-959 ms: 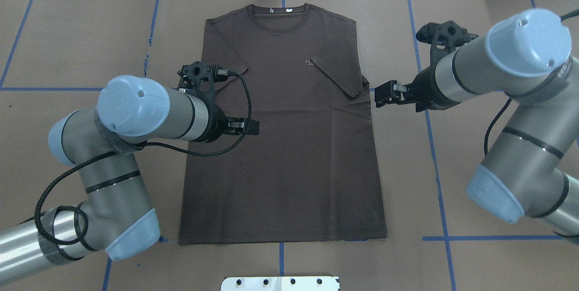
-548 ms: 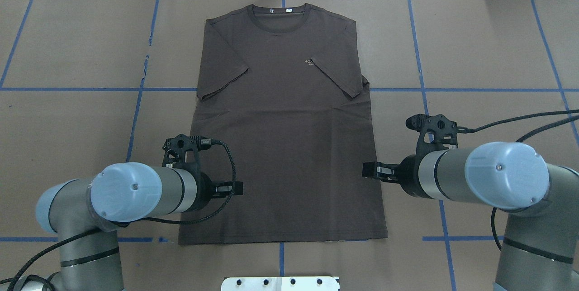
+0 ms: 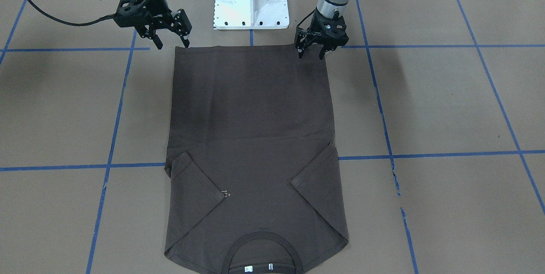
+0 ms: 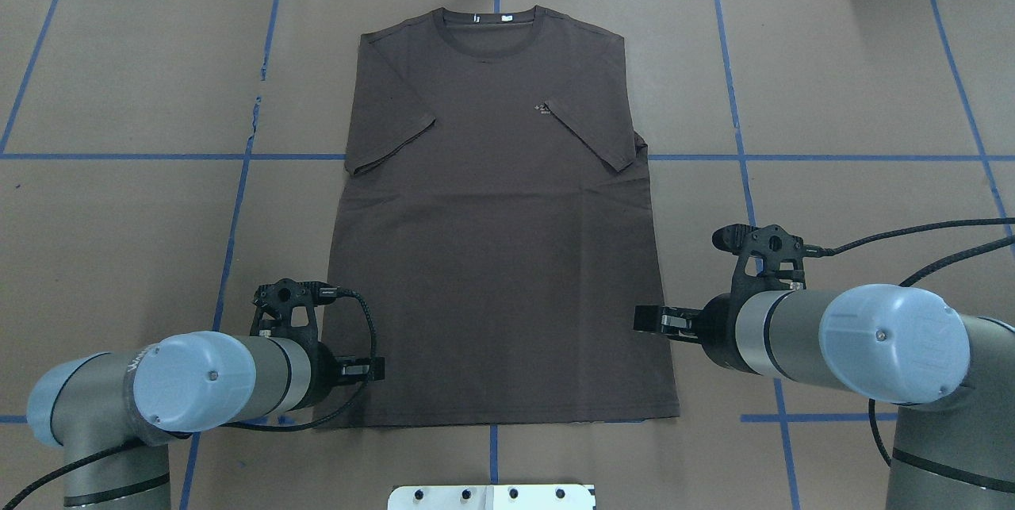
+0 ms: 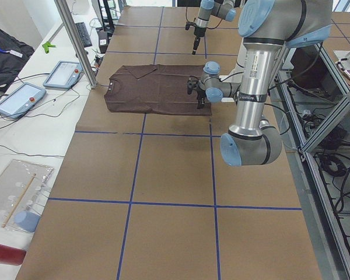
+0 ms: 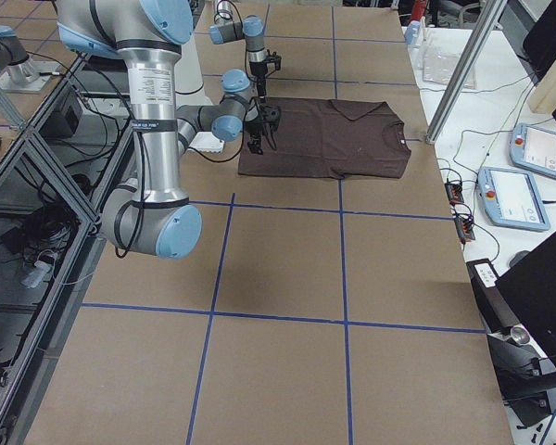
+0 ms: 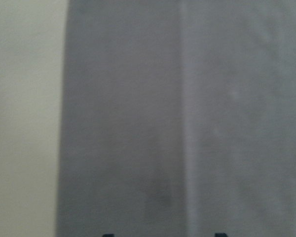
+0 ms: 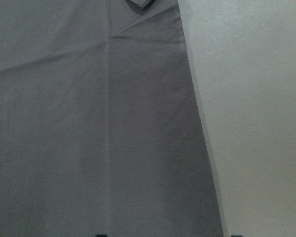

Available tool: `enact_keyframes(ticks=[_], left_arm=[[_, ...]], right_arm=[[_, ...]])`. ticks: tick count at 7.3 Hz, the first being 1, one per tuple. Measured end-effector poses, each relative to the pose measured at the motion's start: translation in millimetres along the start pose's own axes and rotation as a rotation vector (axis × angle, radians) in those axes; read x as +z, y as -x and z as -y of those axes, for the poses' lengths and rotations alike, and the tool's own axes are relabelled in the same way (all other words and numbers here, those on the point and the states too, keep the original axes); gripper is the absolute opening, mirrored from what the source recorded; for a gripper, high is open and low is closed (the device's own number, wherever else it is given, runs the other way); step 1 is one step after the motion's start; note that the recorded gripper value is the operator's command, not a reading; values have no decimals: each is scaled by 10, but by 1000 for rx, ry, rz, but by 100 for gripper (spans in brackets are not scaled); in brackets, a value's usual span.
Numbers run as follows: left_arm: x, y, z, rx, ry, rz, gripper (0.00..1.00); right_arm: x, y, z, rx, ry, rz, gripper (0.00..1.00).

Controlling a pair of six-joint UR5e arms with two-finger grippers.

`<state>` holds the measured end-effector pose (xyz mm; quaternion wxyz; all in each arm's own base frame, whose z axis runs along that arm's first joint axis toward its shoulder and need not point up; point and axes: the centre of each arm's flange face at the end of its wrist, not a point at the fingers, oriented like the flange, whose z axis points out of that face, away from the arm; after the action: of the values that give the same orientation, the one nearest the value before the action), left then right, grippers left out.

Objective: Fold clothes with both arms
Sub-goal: 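Move both grippers down to the shirt hem corners nearest the robot, then grasp the hem corners nearest the robot with both grippers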

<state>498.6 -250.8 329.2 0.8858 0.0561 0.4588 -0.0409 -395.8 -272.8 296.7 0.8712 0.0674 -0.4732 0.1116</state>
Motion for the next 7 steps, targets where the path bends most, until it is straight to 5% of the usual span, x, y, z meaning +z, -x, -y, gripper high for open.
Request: enact_keyframes(ticks=[7], left_arm=[[29, 94, -523, -36, 65, 22, 66]], right_arm=[[4, -34, 5, 1, -4, -7, 88]])
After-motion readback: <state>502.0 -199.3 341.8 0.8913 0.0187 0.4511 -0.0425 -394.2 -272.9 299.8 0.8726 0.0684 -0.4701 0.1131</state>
